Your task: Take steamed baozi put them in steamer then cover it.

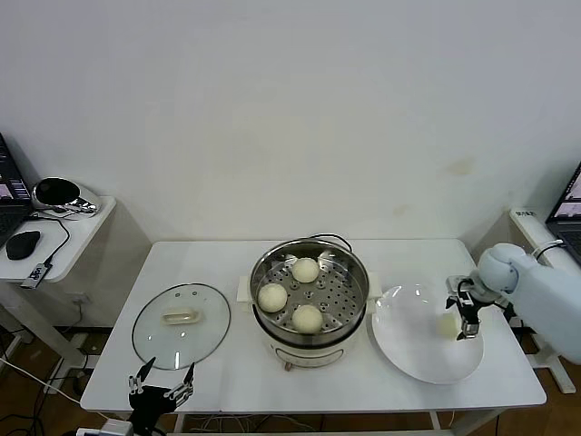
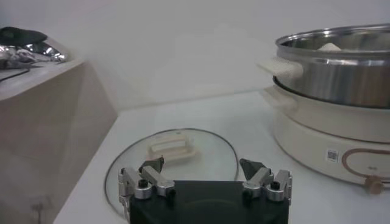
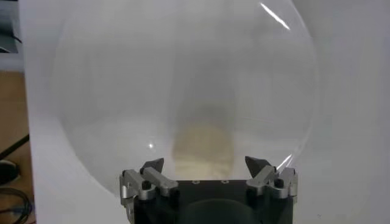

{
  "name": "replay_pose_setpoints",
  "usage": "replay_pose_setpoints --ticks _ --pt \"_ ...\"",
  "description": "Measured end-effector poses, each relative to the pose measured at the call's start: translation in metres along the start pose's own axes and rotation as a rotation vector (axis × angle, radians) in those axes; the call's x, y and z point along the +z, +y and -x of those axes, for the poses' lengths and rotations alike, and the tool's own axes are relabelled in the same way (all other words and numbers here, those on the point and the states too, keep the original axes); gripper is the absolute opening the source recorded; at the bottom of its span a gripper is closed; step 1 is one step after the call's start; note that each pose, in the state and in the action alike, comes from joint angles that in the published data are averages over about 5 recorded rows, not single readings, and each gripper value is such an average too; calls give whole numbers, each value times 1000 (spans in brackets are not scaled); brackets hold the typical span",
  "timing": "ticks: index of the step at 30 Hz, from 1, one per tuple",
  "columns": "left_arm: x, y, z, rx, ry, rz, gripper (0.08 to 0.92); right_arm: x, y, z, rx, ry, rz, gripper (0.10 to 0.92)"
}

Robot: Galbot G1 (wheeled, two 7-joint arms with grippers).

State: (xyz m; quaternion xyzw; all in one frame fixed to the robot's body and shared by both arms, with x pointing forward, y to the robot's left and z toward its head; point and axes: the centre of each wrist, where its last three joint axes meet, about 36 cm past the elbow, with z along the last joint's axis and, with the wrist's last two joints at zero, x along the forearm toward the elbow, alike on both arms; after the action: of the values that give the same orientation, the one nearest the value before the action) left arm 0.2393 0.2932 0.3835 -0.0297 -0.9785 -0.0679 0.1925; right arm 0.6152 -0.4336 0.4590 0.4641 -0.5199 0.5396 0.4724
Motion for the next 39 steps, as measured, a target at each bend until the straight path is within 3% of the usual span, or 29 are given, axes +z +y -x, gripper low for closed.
replay_pose_setpoints --ticks 15,27,39 --pt "0 -1 0 1 1 0 823 -1 1 12 22 5 9 810" --pt "-2 -3 0 3 -4 1 823 4 3 7 34 7 28 571" --pt "-2 -4 7 6 -14 4 823 -4 -7 -45 71 -25 31 543"
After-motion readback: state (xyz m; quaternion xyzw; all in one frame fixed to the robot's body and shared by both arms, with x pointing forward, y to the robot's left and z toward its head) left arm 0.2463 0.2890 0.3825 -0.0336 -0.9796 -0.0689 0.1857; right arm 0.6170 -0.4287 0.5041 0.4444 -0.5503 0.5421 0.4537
